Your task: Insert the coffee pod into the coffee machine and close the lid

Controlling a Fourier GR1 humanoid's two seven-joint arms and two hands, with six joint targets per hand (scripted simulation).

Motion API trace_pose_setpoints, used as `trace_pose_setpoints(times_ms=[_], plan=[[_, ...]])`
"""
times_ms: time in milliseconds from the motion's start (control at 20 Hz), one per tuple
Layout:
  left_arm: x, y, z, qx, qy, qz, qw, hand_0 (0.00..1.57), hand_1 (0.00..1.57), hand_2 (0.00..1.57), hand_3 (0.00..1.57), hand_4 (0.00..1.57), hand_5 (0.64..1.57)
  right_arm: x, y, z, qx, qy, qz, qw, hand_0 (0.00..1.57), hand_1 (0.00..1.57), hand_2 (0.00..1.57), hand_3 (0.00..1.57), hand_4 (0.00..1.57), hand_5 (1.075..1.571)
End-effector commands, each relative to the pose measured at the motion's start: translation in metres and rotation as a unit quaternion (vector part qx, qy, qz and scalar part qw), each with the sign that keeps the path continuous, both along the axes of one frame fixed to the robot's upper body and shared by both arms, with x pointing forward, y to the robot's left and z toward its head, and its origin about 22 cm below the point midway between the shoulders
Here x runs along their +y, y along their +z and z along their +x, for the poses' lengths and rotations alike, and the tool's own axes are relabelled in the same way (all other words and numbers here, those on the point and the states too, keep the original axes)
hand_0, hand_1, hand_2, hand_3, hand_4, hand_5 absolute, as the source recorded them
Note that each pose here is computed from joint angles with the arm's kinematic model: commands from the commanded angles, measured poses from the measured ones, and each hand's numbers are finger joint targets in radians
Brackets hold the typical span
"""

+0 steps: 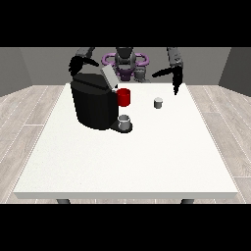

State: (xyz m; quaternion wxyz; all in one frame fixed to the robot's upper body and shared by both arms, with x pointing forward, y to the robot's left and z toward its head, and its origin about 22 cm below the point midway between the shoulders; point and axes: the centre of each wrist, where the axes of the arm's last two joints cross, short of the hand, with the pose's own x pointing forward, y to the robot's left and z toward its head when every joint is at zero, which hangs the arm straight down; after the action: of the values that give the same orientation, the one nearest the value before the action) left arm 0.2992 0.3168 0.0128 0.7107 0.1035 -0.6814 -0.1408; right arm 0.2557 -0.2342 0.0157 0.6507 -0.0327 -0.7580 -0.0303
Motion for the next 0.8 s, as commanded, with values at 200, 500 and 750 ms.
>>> trace_pose_setpoints(times_ms=[200,500,750], plan=[[-0.005,-0.021,0.02,0.036,0.003,0.041,0.999,0.0,0.0,0.0,0.0,0.0,1.571,0.017,-0.004,0.013,0.001,-0.005,-0.004,1.0,0.0,0.0,0.0,0.0,0.34,1.571],[-0.007,-0.03,0.027,0.054,-0.009,0.098,0.994,0.0,0.0,0.0,0.0,0.0,1.571,0.0,0.0,0.021,0.032,-0.005,-0.013,0.9994,0.0,0.0,0.0,0.0,0.39,1.571],[-0.019,-0.039,0.033,0.069,-0.03,0.124,0.989,0.1,0.1,0.5,0.0,0.0,1.571,0.002,-0.009,0.032,0.038,-0.027,-0.01,0.9989,0.0,0.0,0.0,0.0,0.42,1.571]])
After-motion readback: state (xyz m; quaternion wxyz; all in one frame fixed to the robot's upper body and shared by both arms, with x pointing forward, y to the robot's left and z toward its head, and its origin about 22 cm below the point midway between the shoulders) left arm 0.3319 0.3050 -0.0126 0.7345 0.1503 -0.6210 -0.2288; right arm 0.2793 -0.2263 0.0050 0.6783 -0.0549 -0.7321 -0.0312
